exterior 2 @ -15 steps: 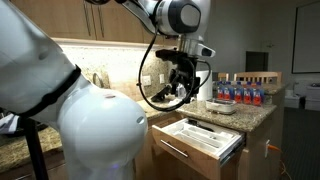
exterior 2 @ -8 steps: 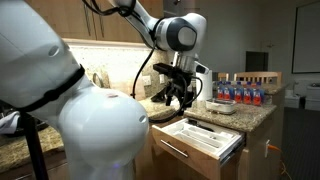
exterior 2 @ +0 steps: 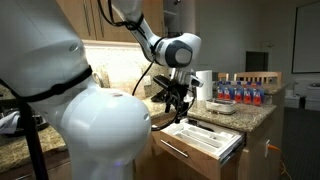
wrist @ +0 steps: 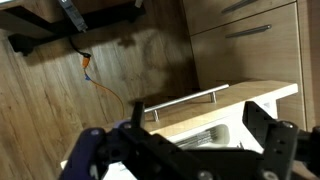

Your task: Close the open drawer

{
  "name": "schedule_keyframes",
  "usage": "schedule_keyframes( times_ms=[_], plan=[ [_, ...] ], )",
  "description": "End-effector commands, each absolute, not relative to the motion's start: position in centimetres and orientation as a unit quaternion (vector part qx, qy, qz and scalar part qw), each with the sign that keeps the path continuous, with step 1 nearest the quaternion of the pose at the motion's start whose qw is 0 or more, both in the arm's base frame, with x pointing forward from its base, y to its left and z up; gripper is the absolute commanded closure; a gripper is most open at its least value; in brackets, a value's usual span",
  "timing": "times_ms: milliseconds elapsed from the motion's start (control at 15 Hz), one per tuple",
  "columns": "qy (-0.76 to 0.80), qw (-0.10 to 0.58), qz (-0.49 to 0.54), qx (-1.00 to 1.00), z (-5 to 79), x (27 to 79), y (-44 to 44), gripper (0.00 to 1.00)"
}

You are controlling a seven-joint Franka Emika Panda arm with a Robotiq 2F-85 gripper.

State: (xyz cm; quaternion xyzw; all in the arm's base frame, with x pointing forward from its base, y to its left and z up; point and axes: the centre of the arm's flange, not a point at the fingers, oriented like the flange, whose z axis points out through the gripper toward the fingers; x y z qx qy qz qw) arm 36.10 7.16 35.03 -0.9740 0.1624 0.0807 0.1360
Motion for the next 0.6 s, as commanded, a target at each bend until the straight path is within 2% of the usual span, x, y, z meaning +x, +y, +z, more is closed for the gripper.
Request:
schedule_keyframes(
  times_ms=[0, 533],
  plan=[
    [0.176, 0.135, 0.086, -0.971, 32.3, 38.3, 8.8, 0.00],
    [0.178, 0.084, 0.079, -0.977, 27.5, 38.9, 11.3, 0.00]
  ],
)
